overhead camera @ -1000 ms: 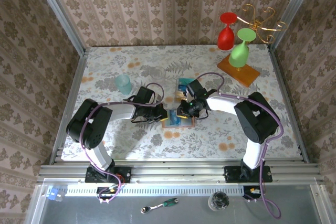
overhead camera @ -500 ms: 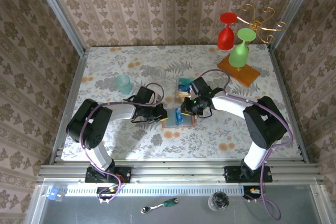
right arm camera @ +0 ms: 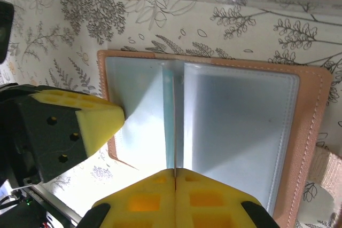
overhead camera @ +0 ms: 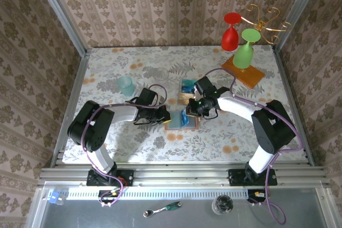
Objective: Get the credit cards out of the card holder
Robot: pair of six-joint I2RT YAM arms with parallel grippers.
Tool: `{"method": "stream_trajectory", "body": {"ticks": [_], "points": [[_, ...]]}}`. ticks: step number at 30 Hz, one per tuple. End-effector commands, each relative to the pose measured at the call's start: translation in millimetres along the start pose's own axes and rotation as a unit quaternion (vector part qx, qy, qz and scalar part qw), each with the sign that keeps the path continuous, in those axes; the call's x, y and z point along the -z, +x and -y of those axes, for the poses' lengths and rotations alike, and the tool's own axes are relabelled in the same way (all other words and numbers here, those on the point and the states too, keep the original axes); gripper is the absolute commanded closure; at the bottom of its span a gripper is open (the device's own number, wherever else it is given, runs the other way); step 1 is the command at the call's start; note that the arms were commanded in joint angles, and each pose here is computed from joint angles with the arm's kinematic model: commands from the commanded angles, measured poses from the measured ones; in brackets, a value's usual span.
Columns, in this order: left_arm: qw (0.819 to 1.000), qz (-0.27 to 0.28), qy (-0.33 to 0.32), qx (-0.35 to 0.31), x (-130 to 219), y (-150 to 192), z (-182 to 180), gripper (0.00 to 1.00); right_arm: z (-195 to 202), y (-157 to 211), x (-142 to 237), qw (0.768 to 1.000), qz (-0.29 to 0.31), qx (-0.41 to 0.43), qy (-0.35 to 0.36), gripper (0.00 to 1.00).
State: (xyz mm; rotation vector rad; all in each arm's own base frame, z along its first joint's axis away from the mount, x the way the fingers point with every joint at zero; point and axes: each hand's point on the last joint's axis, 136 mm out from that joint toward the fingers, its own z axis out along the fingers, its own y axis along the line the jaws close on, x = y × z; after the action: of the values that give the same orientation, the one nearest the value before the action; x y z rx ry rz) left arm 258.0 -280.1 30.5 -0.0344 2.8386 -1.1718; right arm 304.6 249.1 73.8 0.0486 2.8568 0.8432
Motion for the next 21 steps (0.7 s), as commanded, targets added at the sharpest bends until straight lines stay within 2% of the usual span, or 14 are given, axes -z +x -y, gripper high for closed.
{"method": "stream_trajectory", "body": {"ticks": [1, 6, 11, 15, 21], "points": [[1.000, 0.012, 0.008, -0.013, 5.0, -7.7, 12.3, 1.00, -4.3, -6.9, 16.8, 0.999, 0.006, 0.041, 0.017, 0.93], [0.999, 0.020, 0.016, -0.021, 9.4, -12.6, 21.4, 0.97, -6.4, -9.7, 24.6, 0.992, -0.010, 0.117, 0.036, 0.94], [0.999, 0.031, 0.022, -0.028, 14.7, -16.1, 27.0, 0.95, -5.2, -14.5, 34.7, 0.971, -0.025, 0.228, 0.065, 0.95], [0.999, 0.035, 0.022, -0.027, 18.0, -15.6, 26.5, 0.94, -0.4, -20.7, 43.7, 0.942, -0.037, 0.320, 0.097, 0.96], [0.999, 0.043, 0.020, -0.023, 24.0, -14.7, 22.2, 0.94, -1.1, -27.1, 57.0, 0.884, -0.061, 0.449, 0.116, 0.96]]}}
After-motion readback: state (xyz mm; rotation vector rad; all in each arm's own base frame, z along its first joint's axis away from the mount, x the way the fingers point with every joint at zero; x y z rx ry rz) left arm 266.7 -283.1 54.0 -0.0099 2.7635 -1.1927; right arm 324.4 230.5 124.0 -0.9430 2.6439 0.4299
